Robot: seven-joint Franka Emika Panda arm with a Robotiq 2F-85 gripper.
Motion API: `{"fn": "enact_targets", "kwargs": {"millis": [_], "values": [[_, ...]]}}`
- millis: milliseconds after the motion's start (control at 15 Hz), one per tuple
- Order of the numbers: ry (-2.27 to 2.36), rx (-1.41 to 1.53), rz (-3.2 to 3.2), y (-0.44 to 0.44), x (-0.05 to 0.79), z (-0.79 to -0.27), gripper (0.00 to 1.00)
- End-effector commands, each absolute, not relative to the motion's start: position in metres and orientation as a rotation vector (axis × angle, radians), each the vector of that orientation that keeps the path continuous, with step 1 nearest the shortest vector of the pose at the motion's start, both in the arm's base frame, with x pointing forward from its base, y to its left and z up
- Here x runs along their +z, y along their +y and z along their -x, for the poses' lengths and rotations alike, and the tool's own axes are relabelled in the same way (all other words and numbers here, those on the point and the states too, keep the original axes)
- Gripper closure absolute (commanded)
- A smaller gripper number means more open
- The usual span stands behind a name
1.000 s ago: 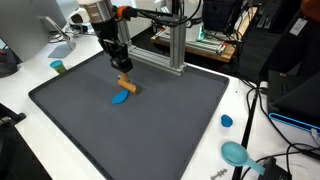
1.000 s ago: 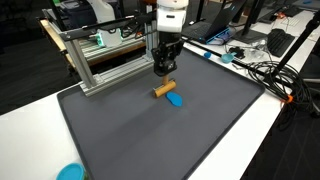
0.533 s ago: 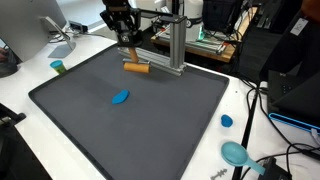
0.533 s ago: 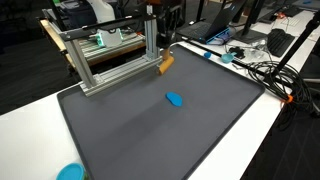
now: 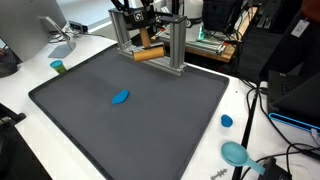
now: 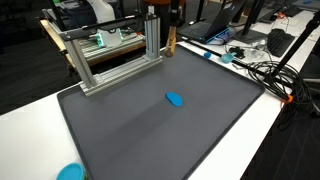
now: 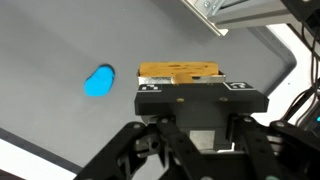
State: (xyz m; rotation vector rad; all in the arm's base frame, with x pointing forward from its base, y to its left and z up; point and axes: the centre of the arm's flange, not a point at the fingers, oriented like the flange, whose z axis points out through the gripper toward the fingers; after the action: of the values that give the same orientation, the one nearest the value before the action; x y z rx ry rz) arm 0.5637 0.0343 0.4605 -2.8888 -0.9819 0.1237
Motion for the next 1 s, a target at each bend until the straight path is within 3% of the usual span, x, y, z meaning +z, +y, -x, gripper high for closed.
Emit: {"fn": "enact_targets", "kwargs": {"millis": [0,133,200,933], "values": [[-0.980,0.121,2.878,0.034,0.460,-0.566,0.53],[-0.981,0.127,2.870,0.034,0.456,-0.570,0.53],[-0.981,0.130,2.869,0.034,0.455,-0.571,0.78],[-1.844,0.228,2.784,0.003,0.493,-0.651,0.78]]}}
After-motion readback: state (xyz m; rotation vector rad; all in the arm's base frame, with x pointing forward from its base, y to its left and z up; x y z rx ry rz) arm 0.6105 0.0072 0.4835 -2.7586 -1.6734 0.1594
